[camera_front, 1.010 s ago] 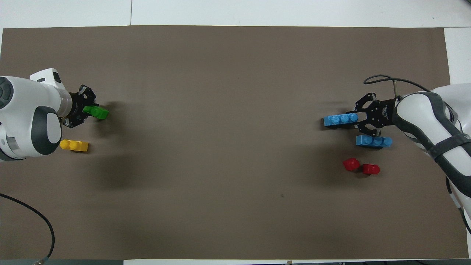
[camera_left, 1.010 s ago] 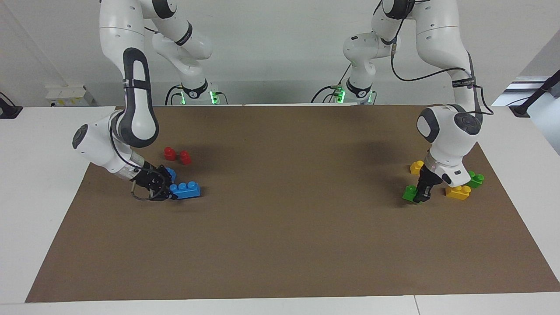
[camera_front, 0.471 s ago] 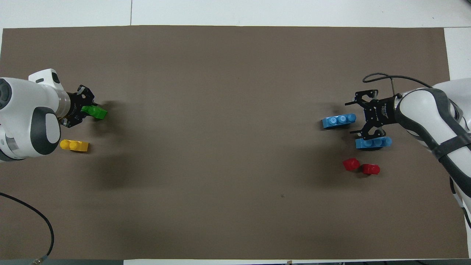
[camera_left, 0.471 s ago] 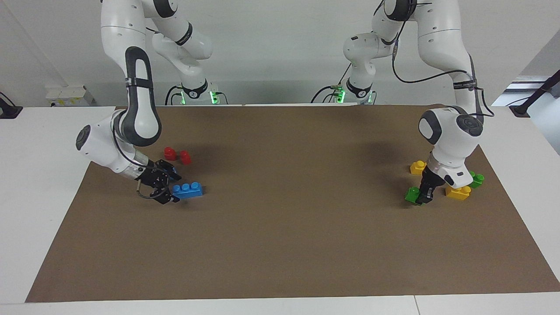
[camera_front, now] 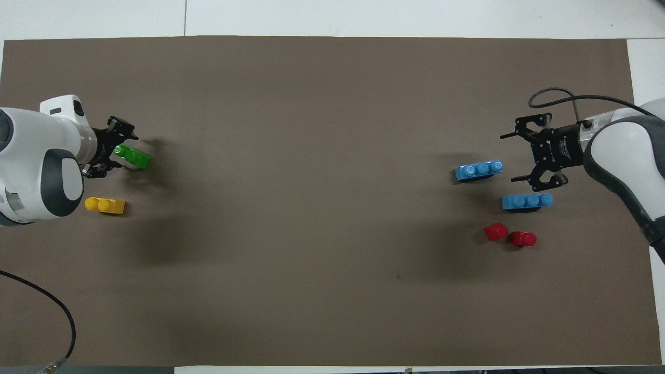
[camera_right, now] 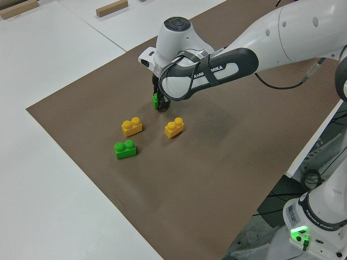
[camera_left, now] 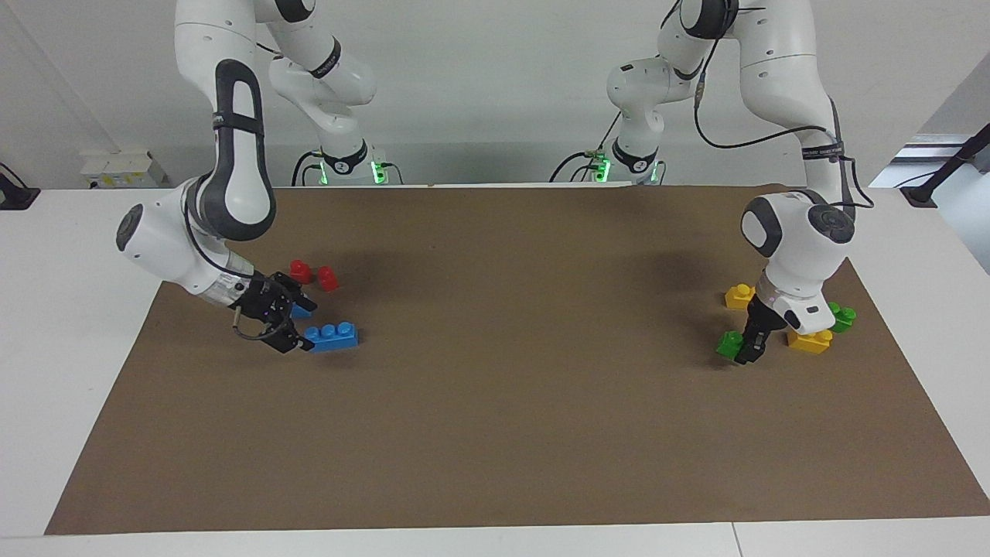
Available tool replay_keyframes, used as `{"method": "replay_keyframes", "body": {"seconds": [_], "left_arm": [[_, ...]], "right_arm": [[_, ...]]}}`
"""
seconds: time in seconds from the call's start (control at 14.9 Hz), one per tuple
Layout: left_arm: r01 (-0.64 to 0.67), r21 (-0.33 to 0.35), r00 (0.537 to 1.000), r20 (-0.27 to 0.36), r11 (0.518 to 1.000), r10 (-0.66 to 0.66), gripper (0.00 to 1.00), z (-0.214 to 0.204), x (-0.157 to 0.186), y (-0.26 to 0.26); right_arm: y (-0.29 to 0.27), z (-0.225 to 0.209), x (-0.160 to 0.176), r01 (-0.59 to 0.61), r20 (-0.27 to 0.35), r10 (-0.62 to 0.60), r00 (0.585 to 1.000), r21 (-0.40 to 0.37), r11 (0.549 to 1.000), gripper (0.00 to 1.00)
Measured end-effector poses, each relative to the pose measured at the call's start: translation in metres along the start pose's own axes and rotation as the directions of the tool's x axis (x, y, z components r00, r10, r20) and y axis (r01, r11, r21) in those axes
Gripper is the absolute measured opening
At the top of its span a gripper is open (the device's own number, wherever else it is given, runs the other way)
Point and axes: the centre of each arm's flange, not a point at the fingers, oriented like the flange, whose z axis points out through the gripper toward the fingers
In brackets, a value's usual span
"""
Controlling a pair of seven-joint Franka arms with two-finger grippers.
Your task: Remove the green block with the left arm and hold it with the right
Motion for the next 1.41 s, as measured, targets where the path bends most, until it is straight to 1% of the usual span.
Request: {"method": "replay_keyframes", "body": {"seconds": [0.13,0.27,0.34,0.47,0.61,0.74,0.88,0.94,1.01,1.08,1.14,1.28,1.41], "left_arm": [[-0.012,-0.002,1.000,-0.003,1.000,0.012,1.00,-0.020,-0.002,0.005],[-0.039,0.004,0.999,0.001,0.999,0.039,1.00,-0.042,-0.006,0.010],[-0.068,0.009,0.998,0.005,0.998,0.068,1.00,-0.054,-0.008,0.012],[-0.160,0.024,0.987,0.016,0.987,0.160,1.00,-0.084,-0.012,0.014],[-0.285,0.041,0.958,0.036,0.958,0.283,1.00,-0.115,-0.016,0.012],[-0.413,0.054,0.910,0.064,0.909,0.410,1.00,-0.144,-0.022,0.009],[-0.522,0.056,0.852,0.083,0.851,0.517,1.00,-0.170,-0.032,0.006],[-0.565,0.056,0.824,0.091,0.823,0.559,1.00,-0.182,-0.036,0.004],[-0.600,0.056,0.798,0.098,0.798,0.594,1.00,-0.193,-0.039,0.000],[-0.632,0.056,0.773,0.103,0.773,0.626,1.00,-0.205,-0.043,-0.003],[-0.660,0.055,0.750,0.107,0.749,0.653,1.00,-0.215,-0.046,-0.006],[-0.707,0.053,0.705,0.125,0.705,0.698,1.00,-0.232,-0.056,-0.010],[-0.734,0.047,0.675,0.151,0.677,0.722,1.00,-0.244,-0.068,-0.008]], "right_arm": [[-0.008,-0.033,-0.016,0.149,-0.033,-0.150,0.988,-0.038,0.988,1.00],[-0.008,-0.061,-0.027,0.319,-0.077,-0.327,0.942,-0.100,0.943,1.00],[-0.007,-0.073,-0.033,0.404,-0.085,-0.416,0.905,-0.126,0.906,1.00],[-0.001,-0.093,-0.048,0.558,-0.082,-0.578,0.812,-0.182,0.810,1.00],[0.008,-0.110,-0.063,0.674,-0.051,-0.700,0.713,-0.226,0.703,1.00],[0.017,-0.128,-0.074,0.766,-0.020,-0.797,0.603,-0.263,0.586,1.00],[0.024,-0.143,-0.080,0.835,0.015,-0.875,0.484,-0.309,0.456,1.00],[0.027,-0.149,-0.080,0.850,0.029,-0.899,0.436,-0.340,0.401,1.00],[0.027,-0.153,-0.078,0.856,0.038,-0.913,0.406,-0.365,0.366,1.00],[0.028,-0.154,-0.077,0.858,0.044,-0.919,0.391,-0.378,0.347,1.00],[0.028,-0.155,-0.077,0.858,0.047,-0.922,0.385,-0.385,0.339,1.00],[0.028,-0.155,-0.076,0.857,0.049,-0.922,0.383,-0.391,0.335,1.00],[0.028,-0.156,-0.076,0.857,0.048,-0.923,0.383,-0.391,0.335,1.00]]}}
